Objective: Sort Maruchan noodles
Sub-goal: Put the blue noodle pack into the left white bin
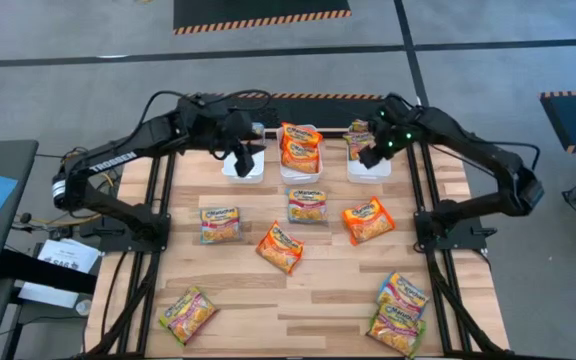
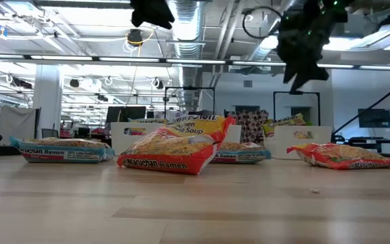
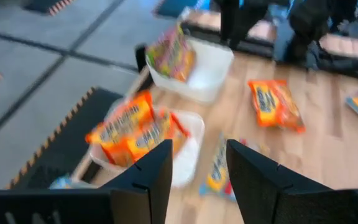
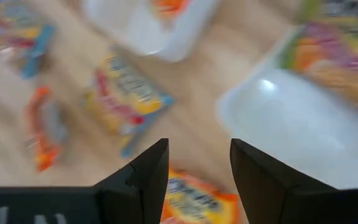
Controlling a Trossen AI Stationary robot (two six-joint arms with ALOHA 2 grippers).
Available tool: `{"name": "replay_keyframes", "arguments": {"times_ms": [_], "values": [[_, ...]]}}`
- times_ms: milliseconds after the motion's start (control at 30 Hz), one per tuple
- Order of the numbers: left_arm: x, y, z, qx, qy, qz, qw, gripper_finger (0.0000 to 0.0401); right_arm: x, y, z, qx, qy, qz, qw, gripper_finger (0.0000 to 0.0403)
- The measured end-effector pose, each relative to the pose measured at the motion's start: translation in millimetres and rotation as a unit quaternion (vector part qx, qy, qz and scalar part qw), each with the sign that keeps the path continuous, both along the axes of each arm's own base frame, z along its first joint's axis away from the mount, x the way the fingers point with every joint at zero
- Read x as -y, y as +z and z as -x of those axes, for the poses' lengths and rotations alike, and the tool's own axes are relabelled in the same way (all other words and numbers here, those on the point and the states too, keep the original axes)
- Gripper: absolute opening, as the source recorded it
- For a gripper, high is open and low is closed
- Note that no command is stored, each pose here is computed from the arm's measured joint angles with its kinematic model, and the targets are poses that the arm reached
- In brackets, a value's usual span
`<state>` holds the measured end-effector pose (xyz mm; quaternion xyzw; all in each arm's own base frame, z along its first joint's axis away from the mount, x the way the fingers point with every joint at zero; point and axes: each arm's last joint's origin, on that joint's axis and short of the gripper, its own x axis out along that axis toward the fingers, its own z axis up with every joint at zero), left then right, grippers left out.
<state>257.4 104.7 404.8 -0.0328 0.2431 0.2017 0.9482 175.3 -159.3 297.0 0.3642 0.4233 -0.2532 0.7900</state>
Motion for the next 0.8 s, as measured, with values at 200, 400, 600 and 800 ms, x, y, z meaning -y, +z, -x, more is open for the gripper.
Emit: {"name": "replay_keyframes", "arguments": {"times_ms": [200, 400, 600, 800], "values": [[9, -1, 15, -0.022, -0.028, 0.061, 0.997, 0.0137, -29, 6, -16, 0.026, 0.037, -0.037, 0.998, 0.0202], [19, -9, 22, -0.065, -0.087, 0.130, 0.986, 0.0137, -67, 1, -25, -0.026, 0.071, -0.099, 0.992, 0.0221], [29, -16, 18, -0.086, -0.111, 0.137, 0.981, 0.0137, -108, -2, -28, -0.093, 0.089, -0.162, 0.978, 0.0226], [37, -16, 16, -0.092, -0.135, 0.128, 0.978, 0.0137, -154, -3, -30, -0.145, 0.125, -0.203, 0.960, 0.0226]]}}
